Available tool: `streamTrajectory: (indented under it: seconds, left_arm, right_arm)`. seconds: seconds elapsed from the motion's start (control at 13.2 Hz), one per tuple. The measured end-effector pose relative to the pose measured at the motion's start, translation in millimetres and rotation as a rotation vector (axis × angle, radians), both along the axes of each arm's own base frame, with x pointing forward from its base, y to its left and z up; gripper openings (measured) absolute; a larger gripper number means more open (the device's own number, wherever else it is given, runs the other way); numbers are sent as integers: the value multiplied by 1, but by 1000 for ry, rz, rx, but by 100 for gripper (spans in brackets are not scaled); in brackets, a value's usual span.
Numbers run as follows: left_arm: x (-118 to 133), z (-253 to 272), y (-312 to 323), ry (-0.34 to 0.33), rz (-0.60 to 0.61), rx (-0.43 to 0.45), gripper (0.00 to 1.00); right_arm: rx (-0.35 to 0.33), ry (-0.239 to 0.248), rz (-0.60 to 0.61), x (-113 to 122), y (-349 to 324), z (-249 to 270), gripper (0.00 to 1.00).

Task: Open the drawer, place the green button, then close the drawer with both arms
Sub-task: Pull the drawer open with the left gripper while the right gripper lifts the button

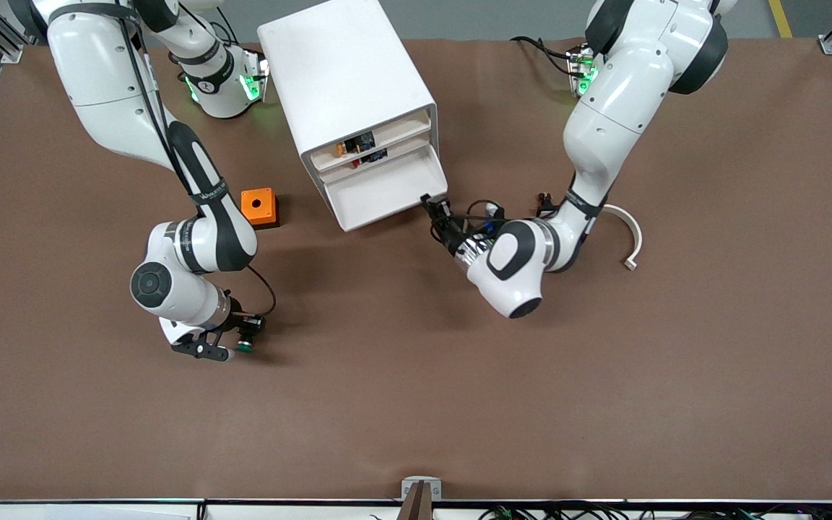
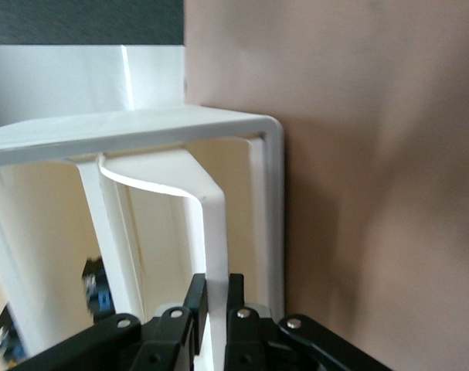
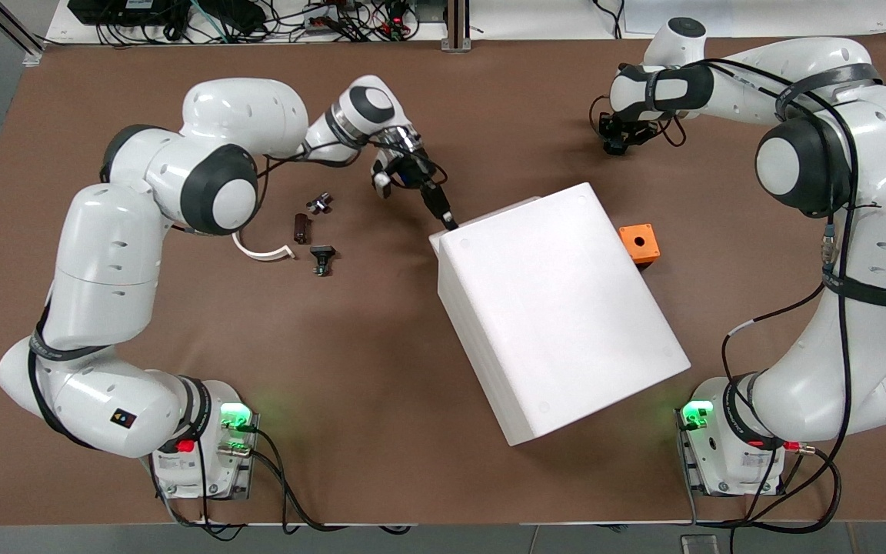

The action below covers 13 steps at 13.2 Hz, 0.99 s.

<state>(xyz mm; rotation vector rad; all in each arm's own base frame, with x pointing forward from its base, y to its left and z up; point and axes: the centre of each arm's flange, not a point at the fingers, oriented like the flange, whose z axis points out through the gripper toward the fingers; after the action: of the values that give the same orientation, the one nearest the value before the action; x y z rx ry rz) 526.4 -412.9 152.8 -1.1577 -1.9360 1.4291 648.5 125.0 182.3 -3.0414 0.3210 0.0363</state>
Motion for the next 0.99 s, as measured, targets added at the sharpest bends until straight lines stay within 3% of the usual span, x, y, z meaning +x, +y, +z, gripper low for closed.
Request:
streamTrajectory:
  seconds: [0.23,0.53,0.61,0.99]
  left_arm:
    - [36,11,31,-77,43,-51,14]
    - [48,14,40,-150,36,-116,20]
    - [50,15,43,-156,38,-123,27]
    - [61,21,56,-208,2,-94,82]
  right_arm:
    - [2,41,4,13,0,26,42]
    - [-5,138,-44,29,-15,99,42]
    - [-4,158,-59,28,-14,114,42]
    - [-12,239,-134,17,-7,165,42]
